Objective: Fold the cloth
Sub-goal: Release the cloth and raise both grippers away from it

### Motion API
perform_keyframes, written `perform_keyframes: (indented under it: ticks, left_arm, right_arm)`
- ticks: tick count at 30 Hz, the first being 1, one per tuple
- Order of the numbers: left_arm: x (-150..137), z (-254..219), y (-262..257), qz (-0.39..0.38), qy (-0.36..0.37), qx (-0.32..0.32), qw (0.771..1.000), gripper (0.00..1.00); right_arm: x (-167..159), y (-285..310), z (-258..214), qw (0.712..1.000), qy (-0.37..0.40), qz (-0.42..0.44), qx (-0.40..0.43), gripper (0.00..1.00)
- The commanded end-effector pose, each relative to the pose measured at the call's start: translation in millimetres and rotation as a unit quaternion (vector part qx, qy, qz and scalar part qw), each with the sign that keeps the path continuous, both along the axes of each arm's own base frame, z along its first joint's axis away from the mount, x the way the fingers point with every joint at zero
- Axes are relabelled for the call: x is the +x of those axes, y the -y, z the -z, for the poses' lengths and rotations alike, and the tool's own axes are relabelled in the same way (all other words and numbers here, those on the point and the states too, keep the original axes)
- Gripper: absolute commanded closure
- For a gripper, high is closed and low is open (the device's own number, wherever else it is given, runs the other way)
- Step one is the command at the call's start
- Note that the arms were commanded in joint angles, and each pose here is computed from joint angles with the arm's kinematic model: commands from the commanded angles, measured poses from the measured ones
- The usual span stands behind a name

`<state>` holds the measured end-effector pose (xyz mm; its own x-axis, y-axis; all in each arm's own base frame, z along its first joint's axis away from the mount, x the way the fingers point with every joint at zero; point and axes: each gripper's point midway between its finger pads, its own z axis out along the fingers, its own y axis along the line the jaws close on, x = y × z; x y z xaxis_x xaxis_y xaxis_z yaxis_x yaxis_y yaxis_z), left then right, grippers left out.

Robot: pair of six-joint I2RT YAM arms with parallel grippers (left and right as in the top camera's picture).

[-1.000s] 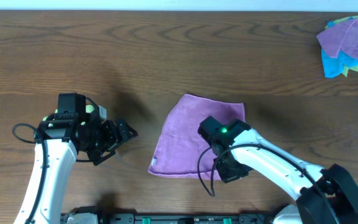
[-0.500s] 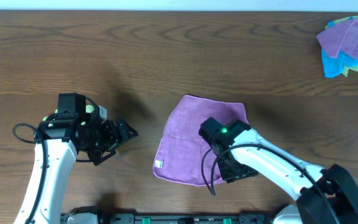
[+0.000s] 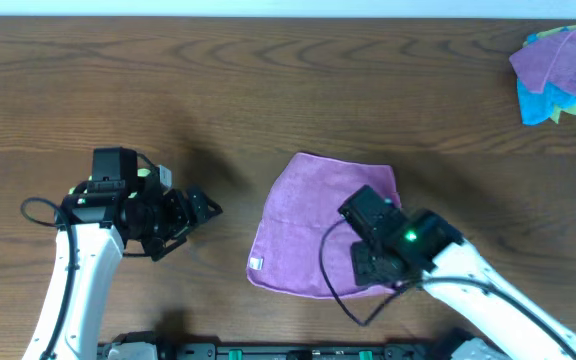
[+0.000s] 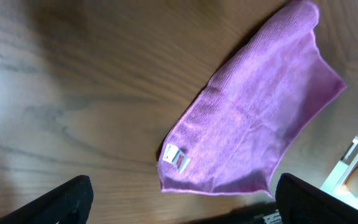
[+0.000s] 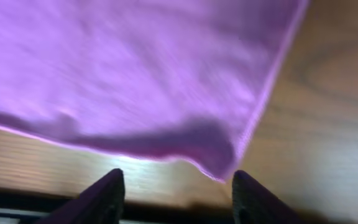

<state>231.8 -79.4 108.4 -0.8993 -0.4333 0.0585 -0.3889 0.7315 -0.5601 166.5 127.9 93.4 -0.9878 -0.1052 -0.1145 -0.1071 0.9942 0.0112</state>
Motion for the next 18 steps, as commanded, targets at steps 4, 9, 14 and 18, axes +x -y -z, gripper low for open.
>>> perform_keyframes:
  ticks: [4,9,14,18]
  left_arm:
    - [11.4,-10.6,6.8,0.002,0.026,-0.021,0.999,0.05]
    - [16.1,-14.0,21.3,0.019,0.041,-0.028,0.999,0.05]
    - [18.1,-17.9,41.0,0.045,0.057,-0.033,0.997,0.05]
    - [17.4,-19.1,47.3,0.055,0.061,-0.035,0.996,0.05]
  right_arm:
    - [33.1,-23.9,-10.2,0.997,0.054,-0.021,0.057,0.55]
    - [69.3,5.6,2.6,0.997,0.064,0.028,0.037,0.45]
    - [105.7,35.4,13.3,0.995,0.085,0.042,0.024,0.44]
    - [129.9,53.1,20.1,0.993,0.105,0.044,0.018,0.43]
